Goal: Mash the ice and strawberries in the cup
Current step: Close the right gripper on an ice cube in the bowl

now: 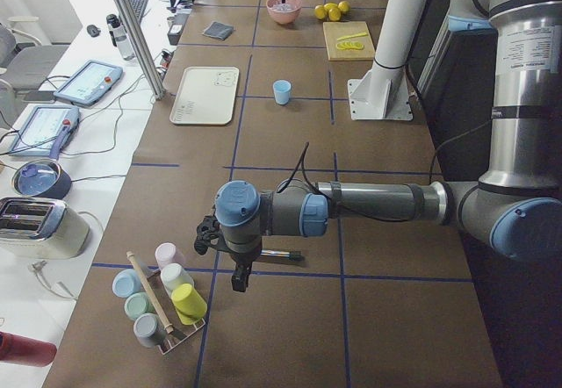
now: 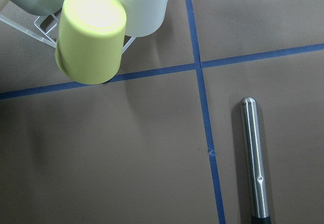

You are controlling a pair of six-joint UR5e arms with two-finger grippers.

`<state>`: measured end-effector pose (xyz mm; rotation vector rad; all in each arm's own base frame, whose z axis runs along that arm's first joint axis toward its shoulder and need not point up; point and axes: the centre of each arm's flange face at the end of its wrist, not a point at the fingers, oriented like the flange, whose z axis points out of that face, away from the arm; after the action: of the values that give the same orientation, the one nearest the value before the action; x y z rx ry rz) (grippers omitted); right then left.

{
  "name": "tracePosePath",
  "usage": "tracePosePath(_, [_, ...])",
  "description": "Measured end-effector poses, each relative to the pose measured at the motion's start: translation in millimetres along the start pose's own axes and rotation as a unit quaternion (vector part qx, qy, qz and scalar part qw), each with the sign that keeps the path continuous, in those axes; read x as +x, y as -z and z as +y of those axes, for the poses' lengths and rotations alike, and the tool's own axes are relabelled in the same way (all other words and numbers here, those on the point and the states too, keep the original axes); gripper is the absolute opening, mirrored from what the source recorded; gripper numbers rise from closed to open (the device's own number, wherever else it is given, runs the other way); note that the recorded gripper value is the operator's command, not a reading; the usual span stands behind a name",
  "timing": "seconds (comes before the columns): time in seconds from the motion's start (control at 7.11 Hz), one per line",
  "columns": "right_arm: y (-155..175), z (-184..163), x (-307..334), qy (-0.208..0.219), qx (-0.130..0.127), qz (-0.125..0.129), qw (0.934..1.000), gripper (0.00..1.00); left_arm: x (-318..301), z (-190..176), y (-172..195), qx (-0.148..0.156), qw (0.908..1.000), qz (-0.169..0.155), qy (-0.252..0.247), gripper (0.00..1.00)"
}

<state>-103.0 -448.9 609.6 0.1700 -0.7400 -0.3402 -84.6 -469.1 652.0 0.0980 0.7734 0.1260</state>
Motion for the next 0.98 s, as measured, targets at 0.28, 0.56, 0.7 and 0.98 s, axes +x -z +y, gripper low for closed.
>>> tracePosePath(0.28, [-4, 1, 1, 0.001, -0.004, 0.003, 1.0000, 0.57, 2, -1, 2, 0.002, 1.0000, 0.000, -0.001, 1.00])
tracePosePath(0.56, [-7, 3, 4, -0.002, -0.008, 0.004, 1.0000, 0.57, 2, -1, 2, 0.002, 1.0000, 0.000, -0.001, 1.00])
tracePosePath(0.7, [-9, 4, 4, -0.002, -0.010, 0.004, 0.9999, 0.56, 2, -1, 2, 0.002, 1.0000, 0.000, -0.001, 1.00])
tracePosePath(0.98, [-13, 4, 3, -0.001, -0.014, 0.004, 0.9999, 0.56, 2, 0, 3, 0.003, 1.0000, 0.000, -0.001, 1.00])
